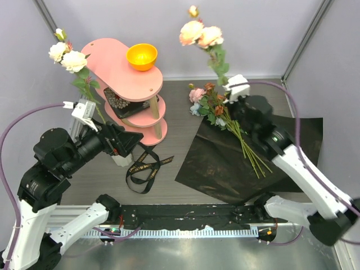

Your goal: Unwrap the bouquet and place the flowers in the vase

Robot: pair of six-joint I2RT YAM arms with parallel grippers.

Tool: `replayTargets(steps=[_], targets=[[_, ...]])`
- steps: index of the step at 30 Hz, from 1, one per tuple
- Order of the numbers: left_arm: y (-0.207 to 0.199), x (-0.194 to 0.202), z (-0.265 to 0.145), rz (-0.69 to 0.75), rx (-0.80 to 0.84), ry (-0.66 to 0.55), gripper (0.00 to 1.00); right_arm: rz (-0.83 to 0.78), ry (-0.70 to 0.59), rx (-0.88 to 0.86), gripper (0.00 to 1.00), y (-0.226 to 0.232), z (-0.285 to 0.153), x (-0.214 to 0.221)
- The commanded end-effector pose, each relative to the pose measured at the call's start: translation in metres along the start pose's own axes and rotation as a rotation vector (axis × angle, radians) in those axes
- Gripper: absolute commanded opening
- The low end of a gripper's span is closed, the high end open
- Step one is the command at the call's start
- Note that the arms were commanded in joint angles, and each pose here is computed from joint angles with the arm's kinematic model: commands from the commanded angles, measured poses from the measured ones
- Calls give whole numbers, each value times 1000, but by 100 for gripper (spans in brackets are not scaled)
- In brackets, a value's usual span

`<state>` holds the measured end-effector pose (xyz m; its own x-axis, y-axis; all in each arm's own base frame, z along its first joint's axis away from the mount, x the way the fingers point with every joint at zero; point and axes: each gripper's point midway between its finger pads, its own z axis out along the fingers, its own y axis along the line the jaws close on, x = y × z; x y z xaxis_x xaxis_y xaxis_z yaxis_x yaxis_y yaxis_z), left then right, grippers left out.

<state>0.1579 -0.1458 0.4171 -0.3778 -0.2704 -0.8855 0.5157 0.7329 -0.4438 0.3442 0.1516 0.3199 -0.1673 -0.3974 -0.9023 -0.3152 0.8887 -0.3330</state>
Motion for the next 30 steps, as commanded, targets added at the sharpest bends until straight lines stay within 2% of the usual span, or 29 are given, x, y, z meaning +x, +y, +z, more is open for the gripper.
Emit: replayTargets(steps=[1, 3, 4, 6, 7, 11, 14, 19, 22, 25, 30], targets=[[-18, -4, 13, -26, 99, -2, 100, 91, -257, 0, 1, -8, -28, -31], [-33, -11, 19, -58, 175, -20, 100, 169, -391, -35, 1, -10, -57, -50], [-42, -5, 25, -70, 230, 14, 99, 182, -434, -133, 1, 5, -66, -56], [-59, -15, 33, -100, 320, -8, 97, 259, -518, -275, 1, 23, -87, -77], [-64, -12, 38, -118, 355, 10, 96, 261, -549, -412, 1, 42, -101, -90], [-84, -13, 72, -188, 479, 68, 92, 372, -593, -825, 1, 93, -144, -118], [-89, -8, 87, -225, 501, 122, 84, 483, -612, -1036, 1, 113, -166, -133], [-100, -8, 96, -191, 529, 102, 84, 616, -600, -1204, 1, 123, -179, -145], [-103, -4, 105, -177, 528, 112, 82, 620, -590, -1299, 1, 131, -186, -146], [-107, -9, 104, -163, 552, 84, 76, 607, -562, -1309, 1, 136, -184, -143], [-109, -13, 105, -160, 557, 77, 74, 570, -542, -1306, 1, 140, -182, -134]])
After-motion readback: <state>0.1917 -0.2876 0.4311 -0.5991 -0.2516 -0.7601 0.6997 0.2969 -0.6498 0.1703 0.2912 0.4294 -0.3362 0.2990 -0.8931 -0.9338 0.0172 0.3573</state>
